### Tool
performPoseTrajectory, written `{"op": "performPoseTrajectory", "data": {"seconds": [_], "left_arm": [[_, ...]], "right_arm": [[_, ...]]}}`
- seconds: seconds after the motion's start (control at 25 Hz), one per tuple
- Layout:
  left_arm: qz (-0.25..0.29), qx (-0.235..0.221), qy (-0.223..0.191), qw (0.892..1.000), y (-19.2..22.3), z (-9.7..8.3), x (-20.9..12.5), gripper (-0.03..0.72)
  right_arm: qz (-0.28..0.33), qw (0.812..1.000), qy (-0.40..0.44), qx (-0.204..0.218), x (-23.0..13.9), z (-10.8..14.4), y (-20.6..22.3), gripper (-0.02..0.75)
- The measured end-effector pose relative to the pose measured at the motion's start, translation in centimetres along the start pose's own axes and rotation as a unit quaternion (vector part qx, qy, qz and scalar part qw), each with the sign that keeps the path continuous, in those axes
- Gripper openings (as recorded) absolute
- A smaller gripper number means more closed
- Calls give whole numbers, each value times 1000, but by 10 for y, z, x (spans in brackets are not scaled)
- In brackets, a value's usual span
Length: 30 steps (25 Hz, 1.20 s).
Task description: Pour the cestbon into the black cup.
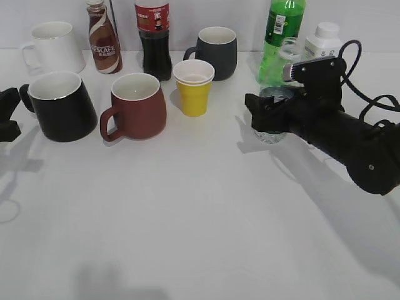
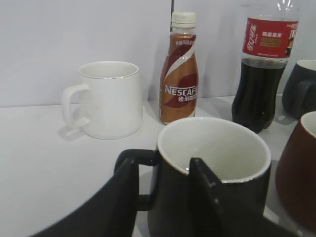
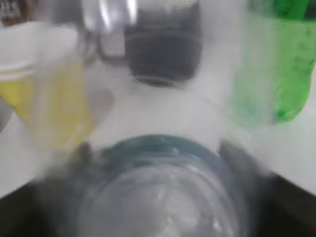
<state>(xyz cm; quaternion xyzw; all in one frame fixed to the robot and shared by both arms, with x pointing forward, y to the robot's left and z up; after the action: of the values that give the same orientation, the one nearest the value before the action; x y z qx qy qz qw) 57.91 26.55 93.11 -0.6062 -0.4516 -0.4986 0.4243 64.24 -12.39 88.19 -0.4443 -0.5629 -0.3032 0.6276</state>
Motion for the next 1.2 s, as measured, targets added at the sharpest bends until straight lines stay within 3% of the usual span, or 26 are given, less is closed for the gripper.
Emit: {"op": "performPoseTrajectory", "data": {"seconds": [0.12, 0.32, 0.56, 0.68, 0.8, 0.88, 0.96, 1.08, 1.2], "left_arm": [[0, -1, 0, 1000, 0, 0, 0, 262], [0, -2, 1, 1000, 0, -1, 0, 262], [-46, -5, 4, 999, -11, -8, 39, 262], [-11, 10, -11, 1000, -22, -9, 55, 262], [15, 17, 29, 999, -37, -19, 86, 271], [4, 22, 56, 998, -57, -31, 122, 315], [-7, 31, 63, 997, -82, -43, 151, 406], [-31, 25, 34, 999, -129, -60, 183, 538], [7, 23, -2, 1000, -167, -63, 183, 605]], "right_arm": [[-16, 1000, 8, -15, 6, -5, 0, 641], [-44, 999, -8, -25, 23, -9, -3, 671], [-111, 993, -25, -19, 109, -7, -38, 671], [-104, 994, -39, -16, 146, -5, -69, 671], [-89, 994, -66, -11, 170, -1, -103, 670], [-74, 994, -77, -14, 179, -2, -126, 670], [-60, 994, -83, -22, 188, -4, -153, 669], [-13, 996, -79, -36, 184, -8, -192, 669], [28, 996, -72, -47, 177, -11, -236, 668]]}}
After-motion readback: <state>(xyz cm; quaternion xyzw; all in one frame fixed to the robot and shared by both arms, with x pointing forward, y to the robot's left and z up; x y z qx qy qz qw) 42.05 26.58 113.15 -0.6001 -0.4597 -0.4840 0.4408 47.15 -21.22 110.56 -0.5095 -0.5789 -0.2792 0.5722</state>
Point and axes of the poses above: a point on each arm's last joint axis where the gripper is mounted, y pointing out along that axis toward the gripper, z along the wrist's bending axis when the last joint is at zero, x = y × z, the point moved 9 cm from there along y, pointing out along that axis toward the gripper, and after that the axes turned 5 degrees about -y, right-handed, at the moved point
